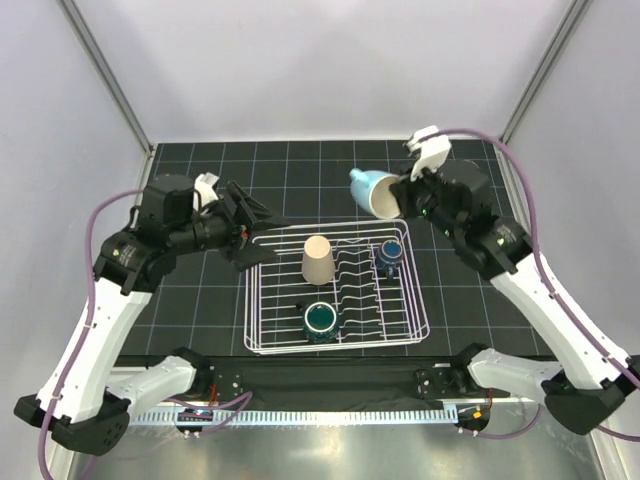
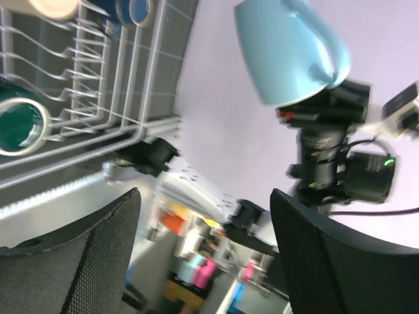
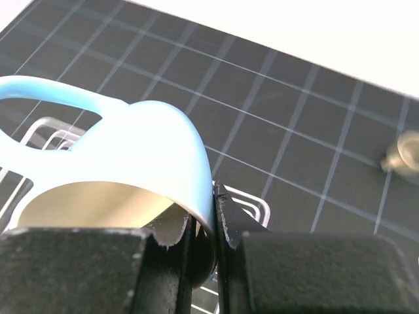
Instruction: Load the cups into the dish rack
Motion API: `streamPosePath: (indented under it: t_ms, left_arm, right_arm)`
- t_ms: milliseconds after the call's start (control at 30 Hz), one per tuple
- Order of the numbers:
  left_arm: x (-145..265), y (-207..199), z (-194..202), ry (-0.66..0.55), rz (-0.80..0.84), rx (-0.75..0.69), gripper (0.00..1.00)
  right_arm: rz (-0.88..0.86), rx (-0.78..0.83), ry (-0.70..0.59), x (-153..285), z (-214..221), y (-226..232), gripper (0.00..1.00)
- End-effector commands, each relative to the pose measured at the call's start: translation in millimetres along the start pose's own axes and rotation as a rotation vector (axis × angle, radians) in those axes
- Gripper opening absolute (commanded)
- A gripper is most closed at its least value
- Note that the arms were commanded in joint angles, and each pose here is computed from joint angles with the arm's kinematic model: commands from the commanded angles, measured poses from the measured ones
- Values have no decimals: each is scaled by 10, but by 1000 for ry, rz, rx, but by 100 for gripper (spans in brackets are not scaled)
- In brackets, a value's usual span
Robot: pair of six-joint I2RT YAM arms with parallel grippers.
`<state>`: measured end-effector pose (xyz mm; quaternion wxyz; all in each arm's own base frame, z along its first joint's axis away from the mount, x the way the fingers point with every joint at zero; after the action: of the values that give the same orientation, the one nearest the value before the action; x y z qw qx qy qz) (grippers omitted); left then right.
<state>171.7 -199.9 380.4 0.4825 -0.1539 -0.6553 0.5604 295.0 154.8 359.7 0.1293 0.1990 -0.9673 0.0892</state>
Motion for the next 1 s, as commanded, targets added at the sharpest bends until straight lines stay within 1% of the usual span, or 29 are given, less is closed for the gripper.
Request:
streamPosePath:
  t_ms: [0, 33, 67, 100, 133, 167, 200, 233, 367, 467, 533, 633, 700, 800, 967]
  left_arm:
    - [4, -217, 186, 169, 135, 221, 77]
    - [44, -221, 219, 182, 165, 238, 76]
    - [62, -287, 223, 192, 215, 243, 76]
    - [45, -261, 217, 196, 224, 267, 75]
    - [-13, -187, 194, 201, 211, 328, 75]
    - [29, -182, 213, 202, 232, 338, 75]
    - [37, -214, 211, 205, 258, 335, 75]
    - [22, -185, 210, 213, 254, 366, 75]
    - [56, -249, 255, 251, 277, 382, 74]
    - [67, -275, 295, 277, 273, 401, 74]
    - [68, -277, 317, 290, 269, 410, 73]
    - [47, -245, 360, 318, 247, 421, 71]
    - [49, -240, 377, 325, 247, 421, 66]
    - [44, -255, 408, 342, 246, 413, 66]
    - [39, -369, 469, 375, 262, 365, 65]
  right_arm:
    - [55, 134, -268, 232, -536, 7, 4]
    - [22, 194, -300, 243, -521, 161, 4]
    - [7, 212, -334, 316, -553, 207, 4]
    - [-6, 235, -356, 346, -560, 255, 4]
    - [-22, 255, -374, 365, -554, 311, 4]
    - [-58, 302, -398, 361, -523, 419, 4]
    - [-76, 316, -429, 426, -544, 451, 4]
    - [-81, 317, -469, 460, -597, 475, 4]
    - [-203, 346, -551, 578, -573, 716, 4]
    - [-282, 354, -630, 696, -666, 850, 4]
    - [-293, 343, -665, 740, -693, 884, 4]
    - [-310, 346, -687, 746, -709, 950, 4]
    - [-374, 355, -716, 785, -738, 1064, 4]
    - [-404, 338, -752, 794, -818, 1146, 4]
    - [-434, 331, -755, 732, -845, 1251, 4]
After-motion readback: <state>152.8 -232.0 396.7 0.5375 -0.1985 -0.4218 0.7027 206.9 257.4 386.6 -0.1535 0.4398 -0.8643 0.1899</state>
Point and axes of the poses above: each gripper's point midway between its finger pads, its own x axis back along the fingers, its own y axis along the line the jaws close on, z = x × y, the point moved 2 cm from there along x, back along the fingers, and after that the axes turned 8 degrees about x, right-handed, at the moved point
